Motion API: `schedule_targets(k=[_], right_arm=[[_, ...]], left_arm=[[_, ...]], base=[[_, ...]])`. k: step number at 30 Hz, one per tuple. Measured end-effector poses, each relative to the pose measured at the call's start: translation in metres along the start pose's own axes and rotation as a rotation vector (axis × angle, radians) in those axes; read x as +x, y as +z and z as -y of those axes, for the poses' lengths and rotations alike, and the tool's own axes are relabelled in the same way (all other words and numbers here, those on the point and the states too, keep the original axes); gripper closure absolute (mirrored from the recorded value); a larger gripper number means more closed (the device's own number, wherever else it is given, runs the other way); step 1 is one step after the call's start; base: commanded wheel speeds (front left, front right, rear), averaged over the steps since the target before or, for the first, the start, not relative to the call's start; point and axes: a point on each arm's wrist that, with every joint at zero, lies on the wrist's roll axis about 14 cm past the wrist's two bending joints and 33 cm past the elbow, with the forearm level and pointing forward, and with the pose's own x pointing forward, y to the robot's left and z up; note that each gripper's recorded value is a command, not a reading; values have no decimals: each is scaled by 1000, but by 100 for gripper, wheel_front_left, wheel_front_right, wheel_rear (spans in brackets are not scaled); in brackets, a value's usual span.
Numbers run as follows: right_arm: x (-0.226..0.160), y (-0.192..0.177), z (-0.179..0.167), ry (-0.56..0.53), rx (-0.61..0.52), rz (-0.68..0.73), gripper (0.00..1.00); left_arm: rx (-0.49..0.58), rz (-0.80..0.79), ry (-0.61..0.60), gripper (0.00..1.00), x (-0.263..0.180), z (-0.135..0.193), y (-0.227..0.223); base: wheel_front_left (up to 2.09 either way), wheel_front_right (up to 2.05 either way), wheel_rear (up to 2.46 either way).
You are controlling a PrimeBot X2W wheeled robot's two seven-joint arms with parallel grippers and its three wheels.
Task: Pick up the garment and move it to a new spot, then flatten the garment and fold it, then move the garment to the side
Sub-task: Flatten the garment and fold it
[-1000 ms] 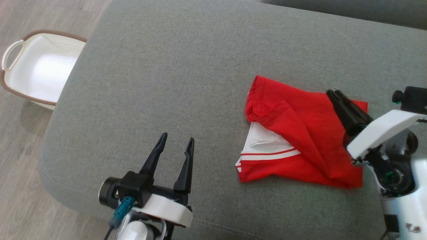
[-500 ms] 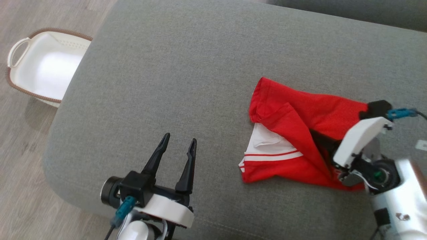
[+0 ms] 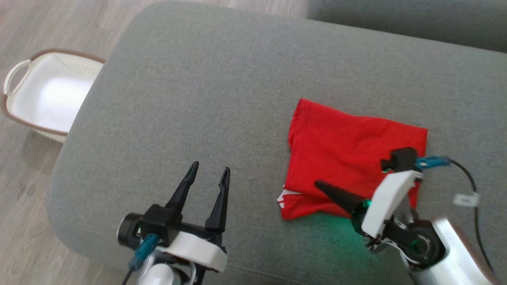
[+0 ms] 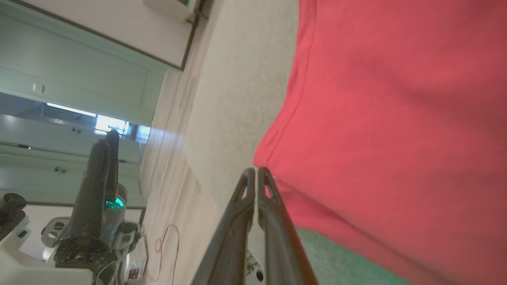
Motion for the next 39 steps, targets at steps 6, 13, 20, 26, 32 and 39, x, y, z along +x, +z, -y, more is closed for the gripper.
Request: schedule_targets(k=[6,13,20,26,32,39], right_arm=[[-40,31,17,-95,-29,318,0],[-92,39,54,-276,-73,580,0],[-149,49,77,-465,-228,839,0],[-180,46,85,-602,-388,925,0],[-191,32,72,-655,-418,997,0],[-202,4,67,-728,-482,983,0]], left_arm=[[-34,17,38,0,-6,-12,4],[-46,4,49,0,-17,-18,-3],[-42,18,29,0,-21,-17,0],[-25,40,-5,0,-27,-12,5],[7,70,-59,0,-32,0,13],[33,52,-85,0,-43,6,6]], base=[[0,0,0],[0,0,0],[0,0,0],[0,0,0],[0,0,0],[0,0,0]])
